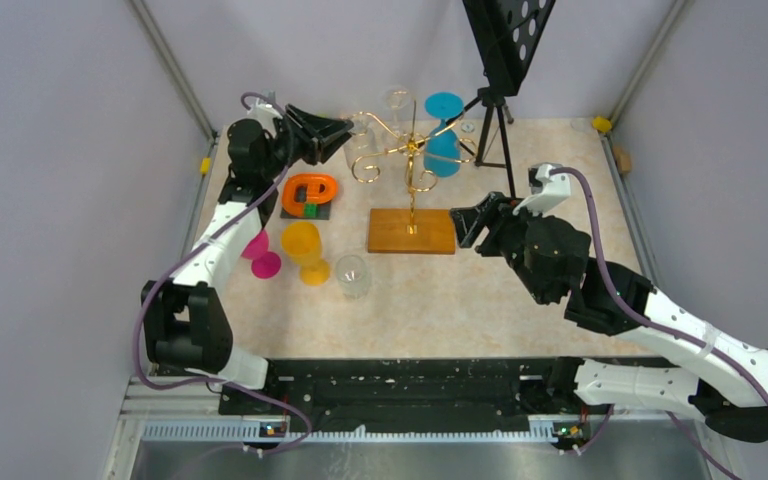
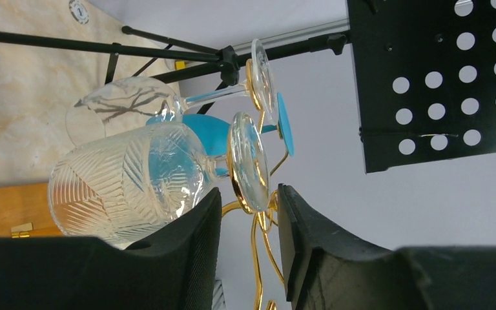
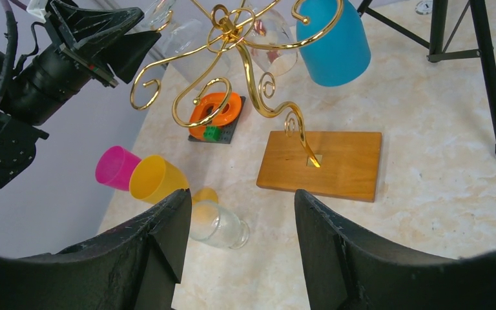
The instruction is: Take the wine glass off the wine glass rack
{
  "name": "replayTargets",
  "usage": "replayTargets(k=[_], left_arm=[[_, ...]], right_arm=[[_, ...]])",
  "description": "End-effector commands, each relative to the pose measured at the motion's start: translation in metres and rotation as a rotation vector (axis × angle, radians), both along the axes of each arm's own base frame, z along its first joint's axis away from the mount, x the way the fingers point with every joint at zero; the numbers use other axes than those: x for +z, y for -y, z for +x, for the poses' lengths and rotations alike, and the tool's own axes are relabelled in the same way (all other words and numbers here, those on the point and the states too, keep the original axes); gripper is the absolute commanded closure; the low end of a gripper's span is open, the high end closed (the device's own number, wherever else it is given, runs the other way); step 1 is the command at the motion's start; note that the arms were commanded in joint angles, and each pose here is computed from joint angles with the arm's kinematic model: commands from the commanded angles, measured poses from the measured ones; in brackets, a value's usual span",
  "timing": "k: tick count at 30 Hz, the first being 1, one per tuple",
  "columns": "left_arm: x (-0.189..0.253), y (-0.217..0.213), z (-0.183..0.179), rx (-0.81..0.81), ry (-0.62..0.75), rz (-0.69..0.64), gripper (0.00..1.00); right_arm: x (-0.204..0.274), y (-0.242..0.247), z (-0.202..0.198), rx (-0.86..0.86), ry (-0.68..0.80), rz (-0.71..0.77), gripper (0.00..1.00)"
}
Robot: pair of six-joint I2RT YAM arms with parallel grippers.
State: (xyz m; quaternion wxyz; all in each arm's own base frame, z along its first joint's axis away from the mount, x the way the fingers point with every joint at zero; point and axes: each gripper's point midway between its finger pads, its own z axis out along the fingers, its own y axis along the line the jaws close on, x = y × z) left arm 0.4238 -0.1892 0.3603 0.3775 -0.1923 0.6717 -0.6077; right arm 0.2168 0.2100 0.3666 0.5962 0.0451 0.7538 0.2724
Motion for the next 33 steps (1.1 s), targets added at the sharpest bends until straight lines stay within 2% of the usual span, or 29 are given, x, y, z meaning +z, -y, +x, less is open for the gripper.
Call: replayTargets(k=[1,3,8,14,23,28,30,33], left_arm=[[0.014,-0.003,0.004,-0.008,0.074,-0.035,0.56],[0.013,-0.005,0.006,-0.004,0.073,-0.037,0.52],[0.008,-0.008,0.013,-0.002,0.053,-0.042,0.52],[0.011,-0.004,0.013,-0.039,0.053,-0.07,0.65],[0.01,-0.005,0.009,-0.039,0.049,-0.051,0.78],[0.01,-0.007,0.007,-0.027,0.054,-0.034,0.91],[0.014,-0.008,0.005,-0.024,0.062,-0.034,1.0],[0.021,-0.008,0.001,-0.027,0.083,-0.042,1.0]], right_arm=[[0.009,0.0,0.0,0.004,0.012,0.044,0.39],[0.008,0.0,0.0,0.004,0.011,0.045,0.39],[0.008,0.0,0.0,0.002,0.011,0.047,0.39],[0.003,0.001,0.004,-0.023,0.0,0.027,0.4],[0.001,-0.009,0.004,0.002,-0.01,0.028,0.4],[0.002,-0.006,0.004,-0.005,-0.007,0.036,0.41],[0.002,-0.006,0.004,-0.006,-0.007,0.036,0.41],[0.001,-0.006,0.004,-0.009,-0.008,0.038,0.41]])
